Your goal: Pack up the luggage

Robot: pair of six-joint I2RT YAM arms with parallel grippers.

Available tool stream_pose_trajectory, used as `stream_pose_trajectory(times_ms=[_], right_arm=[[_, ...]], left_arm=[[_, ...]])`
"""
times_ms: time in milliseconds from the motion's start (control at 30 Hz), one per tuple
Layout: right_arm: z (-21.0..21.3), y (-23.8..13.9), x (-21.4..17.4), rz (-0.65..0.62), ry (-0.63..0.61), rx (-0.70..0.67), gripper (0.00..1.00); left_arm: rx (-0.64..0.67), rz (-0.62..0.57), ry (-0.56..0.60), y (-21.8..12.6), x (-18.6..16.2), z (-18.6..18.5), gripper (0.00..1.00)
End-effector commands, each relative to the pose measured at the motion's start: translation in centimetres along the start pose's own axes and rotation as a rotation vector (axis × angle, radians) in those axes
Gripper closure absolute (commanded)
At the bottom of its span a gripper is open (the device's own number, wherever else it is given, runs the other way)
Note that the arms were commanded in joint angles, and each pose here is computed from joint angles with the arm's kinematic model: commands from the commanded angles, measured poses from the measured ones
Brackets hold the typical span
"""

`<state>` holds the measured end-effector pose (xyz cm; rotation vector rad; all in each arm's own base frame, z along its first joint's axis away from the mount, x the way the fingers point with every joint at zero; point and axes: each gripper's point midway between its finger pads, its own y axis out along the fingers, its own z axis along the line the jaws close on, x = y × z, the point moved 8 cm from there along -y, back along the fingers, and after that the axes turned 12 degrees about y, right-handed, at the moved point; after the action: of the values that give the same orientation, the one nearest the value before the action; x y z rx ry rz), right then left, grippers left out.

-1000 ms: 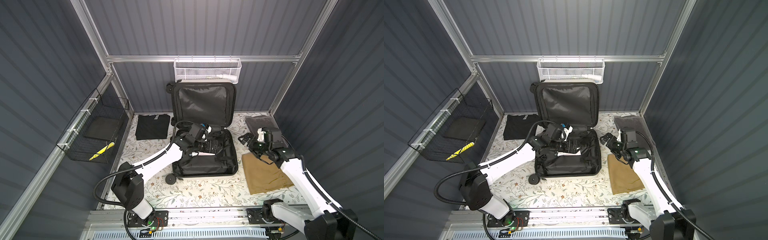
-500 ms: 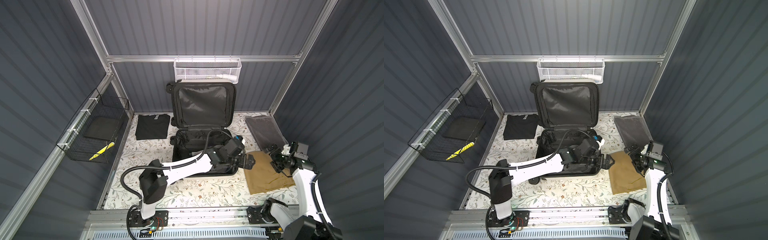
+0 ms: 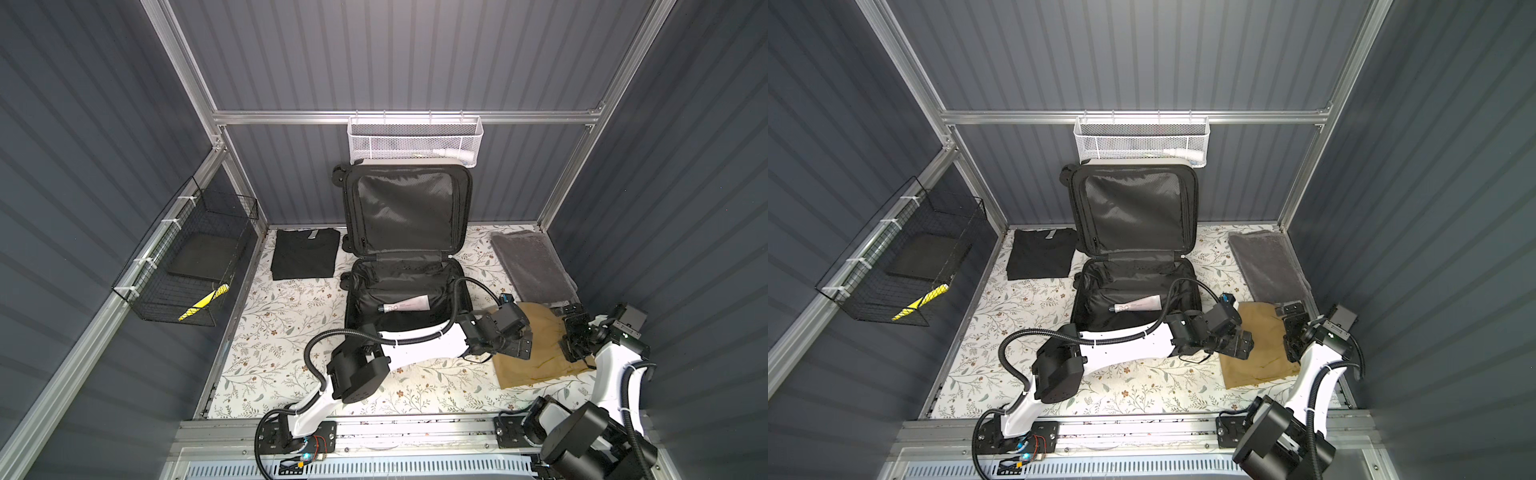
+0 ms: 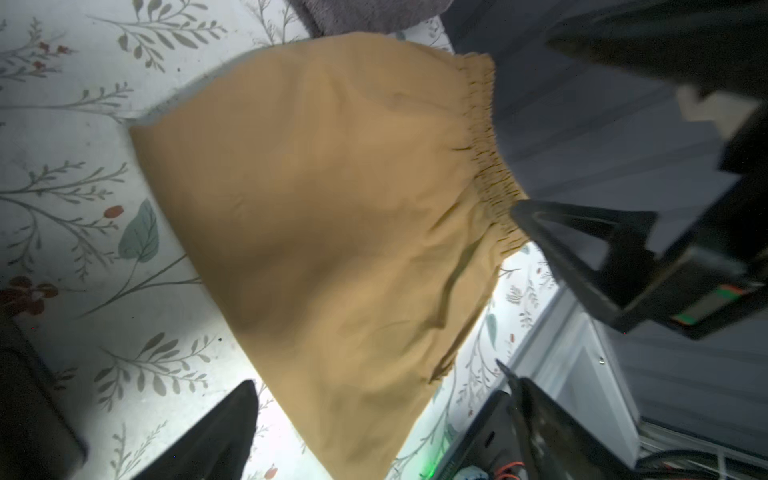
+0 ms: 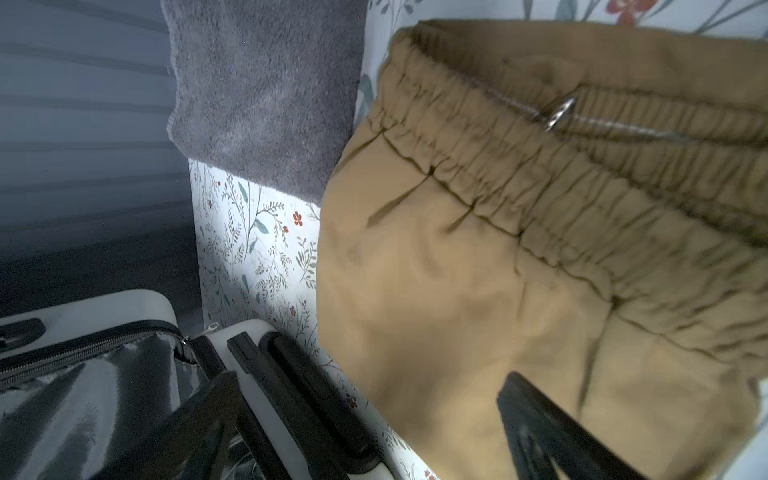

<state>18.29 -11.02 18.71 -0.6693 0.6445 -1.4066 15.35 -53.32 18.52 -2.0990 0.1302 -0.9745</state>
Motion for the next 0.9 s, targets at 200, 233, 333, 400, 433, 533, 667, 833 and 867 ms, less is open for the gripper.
stream_pose_trajectory(times_ms=[200,233,333,400,433,533,667,833,867], right_arm=[[-0.9,0.5,0.8,0.010,0.051,0.000,0.01],[-1.0,0.6,0.8,0.010,0.054,-0.002,0.01],[-1.2,0.8,1.0,0.009,0.069,-0.011,0.01],[-1.4,1.0,1.2,0.008,0.080,-0.019,0.01],[-1.5,1.1,1.2,0.008,0.086,-0.023,0.01],[-1.9,1.3,1.4,0.010,0.105,-0.034,0.01],[-2.6,1.8,1.6,0.015,0.150,-0.049,0.01],[-3.8,2.3,1.6,0.015,0.214,-0.079,0.01],[-4.0,2.4,1.7,0.009,0.222,-0.082,0.01]], left_arm=[[0.171,0.017,0.085,3.3,-0.5,1.0,0.05],[0.185,0.020,0.091,3.5,-0.6,1.2,0.05],[0.214,0.031,0.102,4.5,-1.2,1.7,0.05],[0.229,0.038,0.100,4.9,-1.6,2.0,0.05],[0.236,0.037,0.101,5.0,-1.7,2.1,0.05],[0.250,0.041,0.096,5.3,-2.2,2.4,0.05],[0.261,0.048,0.086,5.5,-2.6,2.6,0.05],[0.273,0.053,0.063,5.9,-3.5,2.4,0.05],[0.278,0.050,0.056,6.0,-3.6,2.3,0.05]])
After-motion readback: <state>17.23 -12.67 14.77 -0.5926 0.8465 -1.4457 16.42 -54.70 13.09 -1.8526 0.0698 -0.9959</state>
